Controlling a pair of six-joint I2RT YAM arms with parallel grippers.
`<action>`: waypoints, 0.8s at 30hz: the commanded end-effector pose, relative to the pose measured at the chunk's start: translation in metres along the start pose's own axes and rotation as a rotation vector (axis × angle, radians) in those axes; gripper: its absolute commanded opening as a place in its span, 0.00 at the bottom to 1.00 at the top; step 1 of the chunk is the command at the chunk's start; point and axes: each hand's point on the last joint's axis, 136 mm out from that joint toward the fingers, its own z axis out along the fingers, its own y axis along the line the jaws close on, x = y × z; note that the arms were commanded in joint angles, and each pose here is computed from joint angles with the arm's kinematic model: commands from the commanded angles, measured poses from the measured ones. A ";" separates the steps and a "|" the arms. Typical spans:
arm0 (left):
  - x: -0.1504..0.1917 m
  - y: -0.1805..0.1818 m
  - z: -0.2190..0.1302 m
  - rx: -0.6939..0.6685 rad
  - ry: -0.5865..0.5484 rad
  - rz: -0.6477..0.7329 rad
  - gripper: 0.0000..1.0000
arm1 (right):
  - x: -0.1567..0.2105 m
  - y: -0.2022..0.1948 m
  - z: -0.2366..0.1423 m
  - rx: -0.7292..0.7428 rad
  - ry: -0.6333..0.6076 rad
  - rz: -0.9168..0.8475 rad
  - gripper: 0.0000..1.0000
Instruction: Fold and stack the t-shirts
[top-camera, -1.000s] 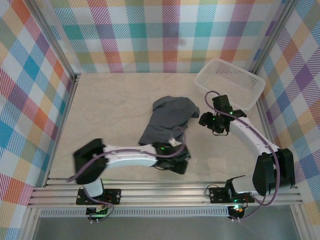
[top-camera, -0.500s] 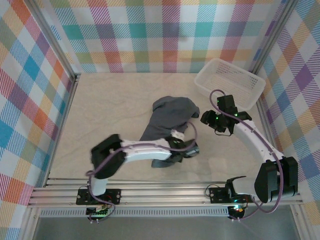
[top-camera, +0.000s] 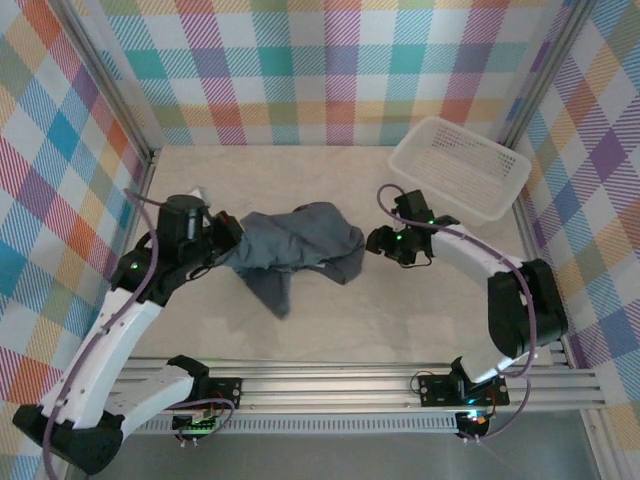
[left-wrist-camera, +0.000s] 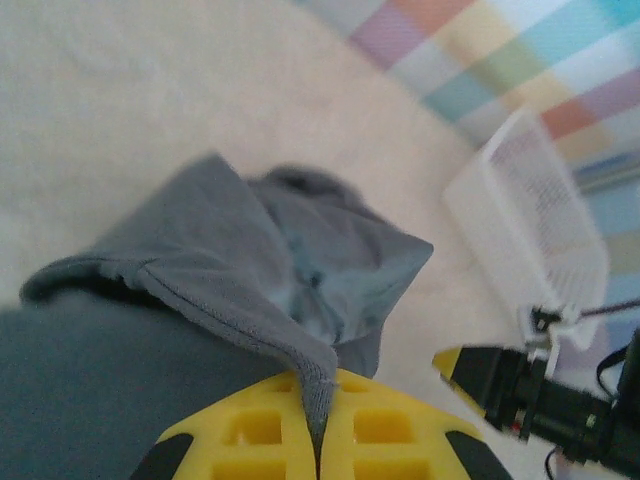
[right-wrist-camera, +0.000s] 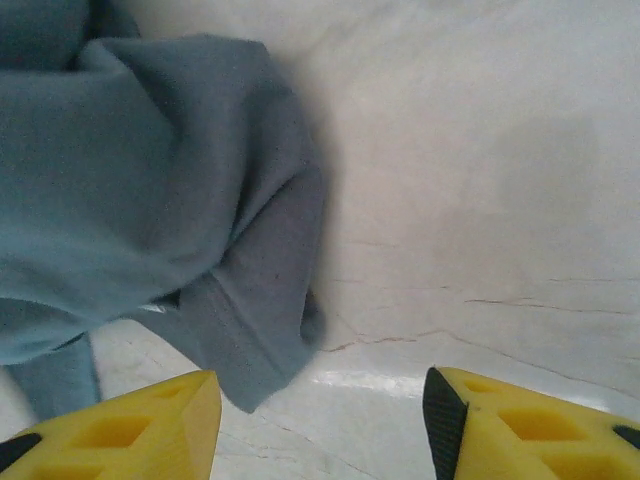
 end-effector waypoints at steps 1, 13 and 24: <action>0.021 0.010 0.004 0.005 0.111 -0.002 0.00 | 0.005 0.013 0.014 -0.065 0.004 0.059 0.57; 0.008 0.031 -0.002 -0.098 0.078 0.011 0.00 | 0.039 0.023 0.062 0.011 0.098 0.038 0.53; 0.008 0.024 -0.005 -0.064 0.088 0.033 0.00 | 0.015 0.056 0.075 -0.082 0.063 0.055 0.00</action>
